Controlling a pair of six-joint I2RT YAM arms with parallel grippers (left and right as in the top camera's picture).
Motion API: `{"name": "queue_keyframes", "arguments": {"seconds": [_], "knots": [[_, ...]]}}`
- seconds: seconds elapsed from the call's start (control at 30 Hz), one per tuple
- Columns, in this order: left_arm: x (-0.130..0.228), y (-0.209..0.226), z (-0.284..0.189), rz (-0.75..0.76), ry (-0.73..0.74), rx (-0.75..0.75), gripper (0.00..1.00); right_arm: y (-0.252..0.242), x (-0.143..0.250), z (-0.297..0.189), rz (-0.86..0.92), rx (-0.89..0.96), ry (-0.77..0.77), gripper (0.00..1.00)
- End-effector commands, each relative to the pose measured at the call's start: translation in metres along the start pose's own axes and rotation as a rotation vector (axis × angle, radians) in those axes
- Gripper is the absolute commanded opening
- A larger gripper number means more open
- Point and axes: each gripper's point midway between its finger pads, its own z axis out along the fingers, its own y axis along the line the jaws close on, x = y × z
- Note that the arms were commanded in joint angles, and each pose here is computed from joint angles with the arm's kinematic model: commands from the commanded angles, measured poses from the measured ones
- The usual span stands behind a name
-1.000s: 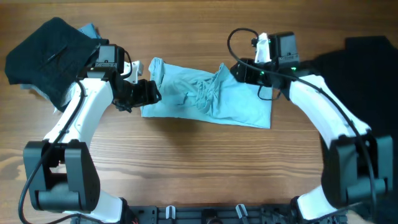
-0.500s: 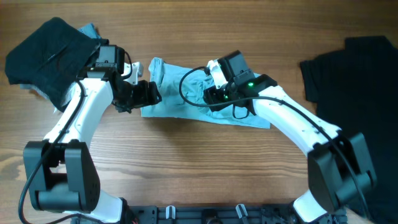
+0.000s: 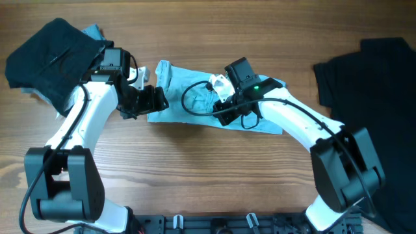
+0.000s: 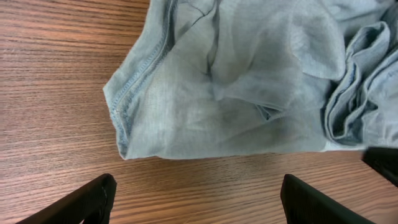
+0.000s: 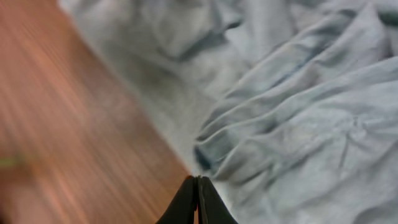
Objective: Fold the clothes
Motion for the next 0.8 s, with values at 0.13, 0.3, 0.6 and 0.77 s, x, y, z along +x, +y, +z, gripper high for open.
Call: {"name": "queue_keyframes", "arguments": {"seconds": [0.13,0.3,0.6,0.77], "knots": [[-0.004,0.020,-0.005,-0.032,-0.014,-0.020,0.85,-0.018,-0.004,-0.011,0.081,0.189,-0.022,0.64],[-0.005,0.022,-0.005,-0.037,-0.017,-0.020,0.87,-0.026,-0.020,-0.011,0.073,0.225,-0.088,0.70],[-0.005,0.022,-0.005,-0.037,-0.016,-0.021,0.86,-0.028,-0.007,0.016,0.052,0.177,-0.024,0.23],[-0.005,0.022,-0.005,-0.037,-0.017,-0.021,0.86,-0.004,-0.026,-0.008,-0.015,0.103,-0.092,0.04]]}}
